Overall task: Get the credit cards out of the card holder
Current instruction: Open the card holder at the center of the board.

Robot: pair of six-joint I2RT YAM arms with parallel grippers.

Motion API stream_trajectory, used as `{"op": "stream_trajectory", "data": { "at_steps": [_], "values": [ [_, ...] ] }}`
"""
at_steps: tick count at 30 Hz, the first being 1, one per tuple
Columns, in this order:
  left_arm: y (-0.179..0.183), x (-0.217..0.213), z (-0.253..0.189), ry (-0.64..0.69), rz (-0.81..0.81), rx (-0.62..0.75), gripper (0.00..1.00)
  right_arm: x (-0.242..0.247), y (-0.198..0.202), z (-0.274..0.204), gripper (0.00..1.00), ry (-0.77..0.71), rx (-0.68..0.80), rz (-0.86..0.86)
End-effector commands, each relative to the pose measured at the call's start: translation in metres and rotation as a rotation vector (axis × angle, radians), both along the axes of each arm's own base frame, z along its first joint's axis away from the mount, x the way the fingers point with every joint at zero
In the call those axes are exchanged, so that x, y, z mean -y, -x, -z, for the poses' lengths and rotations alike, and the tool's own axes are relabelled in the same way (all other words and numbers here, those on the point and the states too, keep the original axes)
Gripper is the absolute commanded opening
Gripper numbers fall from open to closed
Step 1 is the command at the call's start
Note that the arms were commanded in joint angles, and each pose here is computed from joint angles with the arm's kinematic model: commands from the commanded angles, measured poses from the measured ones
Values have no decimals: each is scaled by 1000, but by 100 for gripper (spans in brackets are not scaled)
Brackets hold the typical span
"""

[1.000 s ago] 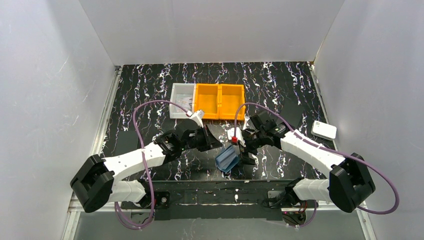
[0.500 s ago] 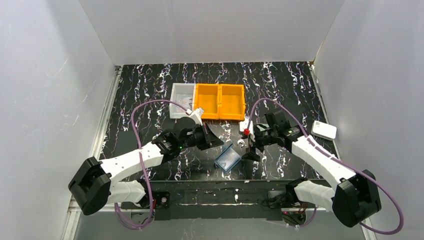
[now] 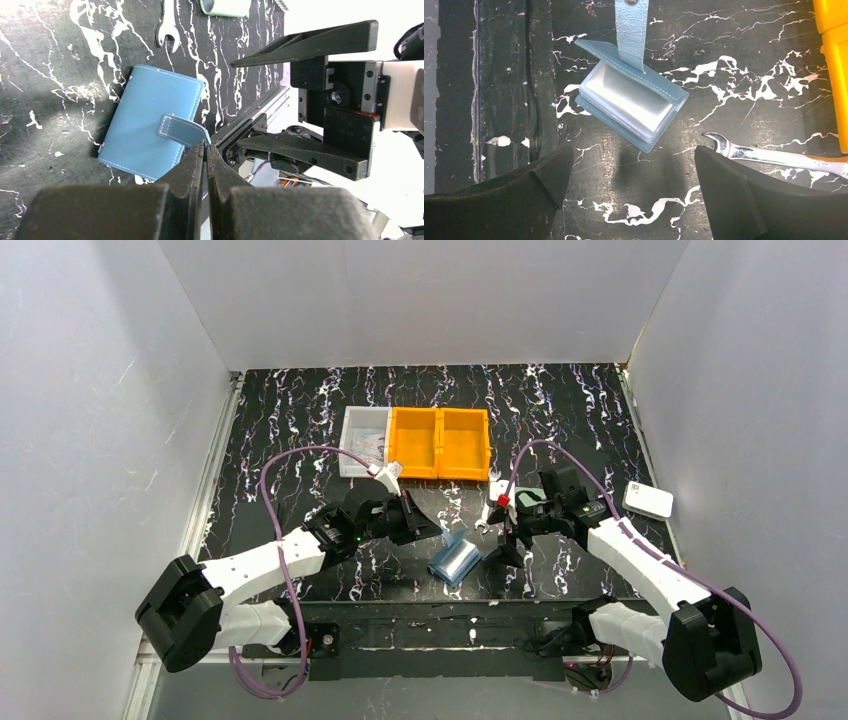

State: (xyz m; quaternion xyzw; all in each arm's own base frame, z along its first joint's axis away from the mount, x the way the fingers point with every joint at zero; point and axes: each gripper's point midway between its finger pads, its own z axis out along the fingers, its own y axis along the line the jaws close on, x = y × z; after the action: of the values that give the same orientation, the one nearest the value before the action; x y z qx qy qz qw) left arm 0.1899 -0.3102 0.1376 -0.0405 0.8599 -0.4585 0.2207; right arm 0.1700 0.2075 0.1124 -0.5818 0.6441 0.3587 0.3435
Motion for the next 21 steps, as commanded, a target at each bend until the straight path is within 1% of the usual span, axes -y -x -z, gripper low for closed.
{"op": "stream_trajectory", "data": {
  "at_steps": [1, 5, 15, 21],
  "values": [
    [-7, -17, 9, -89, -45, 25, 0, -3, -2, -9, 100, -51, 19, -2],
    [-11, -39, 19, -232, -81, 40, 0, -2, -2, -7, 100, -48, 7, 1],
    [-21, -73, 35, -451, -102, 83, 0, 1, -3, -7, 100, -48, 7, 8],
    [-20, -111, 48, -628, -155, 73, 0, 4, -3, -6, 100, -43, 10, 12]
  ]
}}
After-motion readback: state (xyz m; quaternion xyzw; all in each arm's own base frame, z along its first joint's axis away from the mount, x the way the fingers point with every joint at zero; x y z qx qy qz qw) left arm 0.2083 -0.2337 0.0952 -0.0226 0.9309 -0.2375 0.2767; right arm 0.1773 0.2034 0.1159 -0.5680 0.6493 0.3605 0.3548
